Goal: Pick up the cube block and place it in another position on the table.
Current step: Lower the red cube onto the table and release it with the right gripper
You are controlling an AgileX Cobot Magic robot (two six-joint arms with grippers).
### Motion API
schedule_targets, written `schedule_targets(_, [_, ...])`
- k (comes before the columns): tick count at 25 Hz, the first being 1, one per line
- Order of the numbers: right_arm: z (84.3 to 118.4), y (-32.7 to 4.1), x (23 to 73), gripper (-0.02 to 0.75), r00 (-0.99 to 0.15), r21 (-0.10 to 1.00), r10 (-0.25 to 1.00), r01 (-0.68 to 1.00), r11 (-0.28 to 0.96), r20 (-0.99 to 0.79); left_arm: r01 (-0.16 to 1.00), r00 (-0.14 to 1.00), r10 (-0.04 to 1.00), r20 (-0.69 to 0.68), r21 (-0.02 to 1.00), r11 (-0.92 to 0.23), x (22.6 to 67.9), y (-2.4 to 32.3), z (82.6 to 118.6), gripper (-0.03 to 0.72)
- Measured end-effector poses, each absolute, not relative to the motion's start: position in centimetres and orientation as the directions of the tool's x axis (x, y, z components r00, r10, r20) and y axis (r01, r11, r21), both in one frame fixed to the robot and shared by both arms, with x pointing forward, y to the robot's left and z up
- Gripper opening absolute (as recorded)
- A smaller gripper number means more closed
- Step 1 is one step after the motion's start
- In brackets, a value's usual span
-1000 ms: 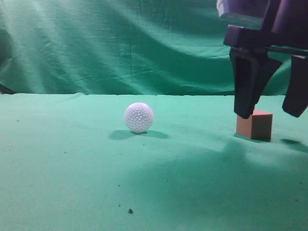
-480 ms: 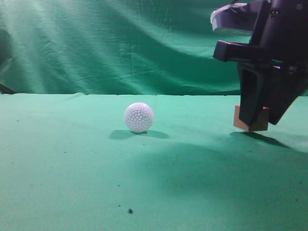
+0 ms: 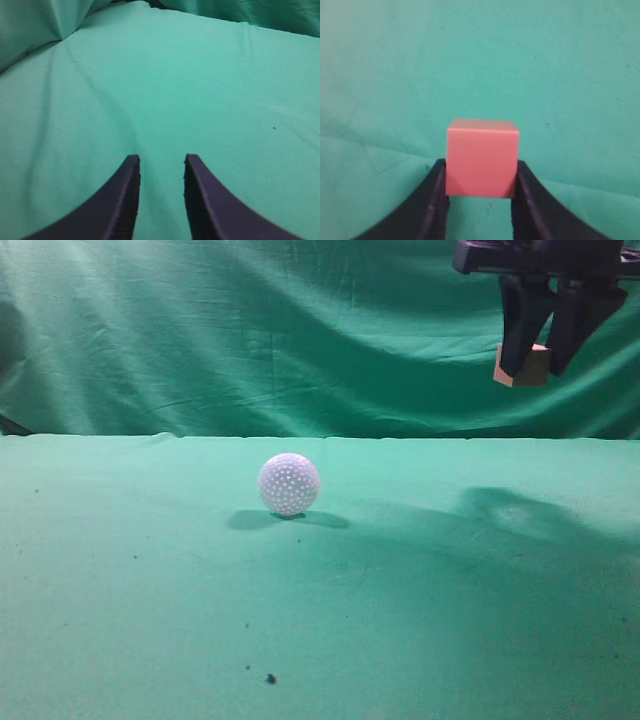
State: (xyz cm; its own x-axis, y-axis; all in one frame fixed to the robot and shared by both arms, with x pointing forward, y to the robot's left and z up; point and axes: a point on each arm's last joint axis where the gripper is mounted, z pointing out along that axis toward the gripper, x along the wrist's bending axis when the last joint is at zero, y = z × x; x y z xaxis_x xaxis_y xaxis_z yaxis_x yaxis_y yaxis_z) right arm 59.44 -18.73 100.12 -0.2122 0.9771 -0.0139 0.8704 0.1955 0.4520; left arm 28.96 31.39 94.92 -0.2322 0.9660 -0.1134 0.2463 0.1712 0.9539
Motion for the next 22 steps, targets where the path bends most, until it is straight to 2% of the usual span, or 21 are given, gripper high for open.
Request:
schedule_targets(5, [96.7, -18.4, 60.9, 0.220, -0.241, 0.411, 0.970, 0.882, 0.232, -0.029, 0.246, -0.232, 0.966, -0.113, 0.954, 0.171, 29.0, 31.4, 94.9, 0.235])
schedule_targets(10, [95.0, -18.2, 61.3, 0.220, -0.250, 0.385, 0.968, 0.890, 0.243, -0.033, 0.246, -0.232, 0.966, -0.113, 0.954, 0.171, 29.0, 31.4, 94.9, 0.235])
schedule_targets(16, [94.9, -18.2, 61.3, 0.466, -0.251, 0.379, 0.967, 0.892, 0.245, -0.034, 0.246, -0.232, 0.966, -0.113, 0.954, 0.171, 29.0, 31.4, 94.9, 0.235])
schedule_targets(19, [95.7, -18.2, 61.6, 0.462, -0.242, 0.372, 0.970, 0.897, 0.237, -0.034, 0.246, -0.232, 0.966, -0.113, 0.954, 0.171, 29.0, 31.4, 94.9, 0.235])
schedule_targets(20, [96.3, -18.2, 61.6, 0.462, -0.239, 0.370, 0.970, 0.899, 0.234, -0.035, 0.246, -0.232, 0.966, -0.113, 0.954, 0.171, 29.0, 31.4, 94.9, 0.235])
schedule_targets(21, [97.1, -18.2, 61.5, 0.501, -0.234, 0.375, 0.972, 0.898, 0.230, -0.034, 0.246, -0.232, 0.966, -0.113, 0.954, 0.171, 29.0, 31.4, 94.9, 0.235])
schedule_targets(22, [98.2, -18.3, 61.3, 0.486, -0.225, 0.387, 0.974, 0.896, 0.219, -0.031, 0.246, -0.232, 0.966, -0.113, 0.954, 0.171, 29.0, 31.4, 94.9, 0.235])
